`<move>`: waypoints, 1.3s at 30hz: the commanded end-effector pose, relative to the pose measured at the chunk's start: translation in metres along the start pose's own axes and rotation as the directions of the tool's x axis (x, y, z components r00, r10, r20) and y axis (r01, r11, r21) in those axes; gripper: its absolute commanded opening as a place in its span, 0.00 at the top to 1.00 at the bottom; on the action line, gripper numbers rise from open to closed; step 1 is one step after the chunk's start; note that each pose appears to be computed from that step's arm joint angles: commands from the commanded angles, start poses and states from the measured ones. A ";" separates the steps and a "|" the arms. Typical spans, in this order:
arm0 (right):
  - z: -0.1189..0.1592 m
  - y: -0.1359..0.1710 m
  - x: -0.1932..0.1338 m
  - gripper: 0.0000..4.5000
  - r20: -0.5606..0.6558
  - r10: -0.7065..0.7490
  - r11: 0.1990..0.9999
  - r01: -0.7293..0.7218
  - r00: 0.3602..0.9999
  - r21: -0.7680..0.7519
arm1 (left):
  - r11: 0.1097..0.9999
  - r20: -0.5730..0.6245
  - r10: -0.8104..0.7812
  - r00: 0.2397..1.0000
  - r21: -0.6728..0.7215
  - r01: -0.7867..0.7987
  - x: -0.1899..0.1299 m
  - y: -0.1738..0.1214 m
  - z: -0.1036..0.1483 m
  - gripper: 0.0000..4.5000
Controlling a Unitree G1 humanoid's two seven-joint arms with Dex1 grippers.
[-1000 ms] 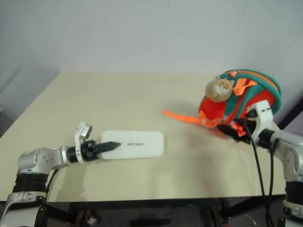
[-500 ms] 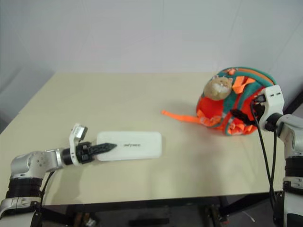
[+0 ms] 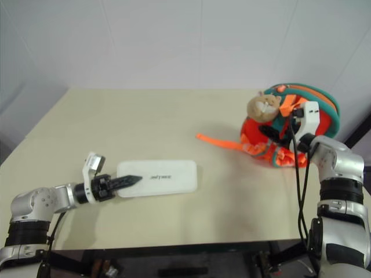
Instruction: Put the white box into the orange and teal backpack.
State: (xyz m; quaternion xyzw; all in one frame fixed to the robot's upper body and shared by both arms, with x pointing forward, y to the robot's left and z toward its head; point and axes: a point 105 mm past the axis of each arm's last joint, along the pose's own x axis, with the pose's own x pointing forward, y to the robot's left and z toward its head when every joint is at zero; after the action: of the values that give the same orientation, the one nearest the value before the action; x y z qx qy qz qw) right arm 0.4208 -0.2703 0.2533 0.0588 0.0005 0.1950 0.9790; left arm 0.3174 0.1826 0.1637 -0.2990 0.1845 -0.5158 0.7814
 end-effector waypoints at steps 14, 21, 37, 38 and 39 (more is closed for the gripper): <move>0.023 0.066 0.012 0.98 0.064 0.312 0.950 -0.312 0.948 0.001 | 0.980 0.151 0.036 0.988 0.187 -0.064 -0.045 -0.005 0.050 0.71; 0.031 0.172 -0.002 0.98 0.081 0.689 0.708 -0.692 0.721 0.139 | 0.978 0.266 0.028 0.963 0.193 -0.082 -0.074 -0.015 0.073 0.71; 0.016 0.230 -0.100 0.98 0.045 0.968 0.200 -0.862 0.249 0.465 | 0.967 0.443 0.042 0.895 0.208 -0.148 -0.115 -0.017 0.094 0.71; 0.012 0.226 -0.102 0.98 0.030 0.966 0.211 -0.843 0.259 0.494 | 0.967 0.443 0.042 0.896 0.208 -0.148 -0.115 -0.017 0.093 0.71; 0.009 0.222 -0.104 0.98 0.020 0.964 0.216 -0.827 0.264 0.520 | 0.967 0.442 0.042 0.896 0.208 -0.148 -0.116 -0.017 0.092 0.71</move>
State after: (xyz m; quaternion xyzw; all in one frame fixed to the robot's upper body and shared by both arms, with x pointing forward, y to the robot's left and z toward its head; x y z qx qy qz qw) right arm 0.2508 -0.1006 0.2787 0.2324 0.1647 0.7171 0.6361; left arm 0.3224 0.3034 0.2236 -0.3223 -0.0088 -0.4038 0.8562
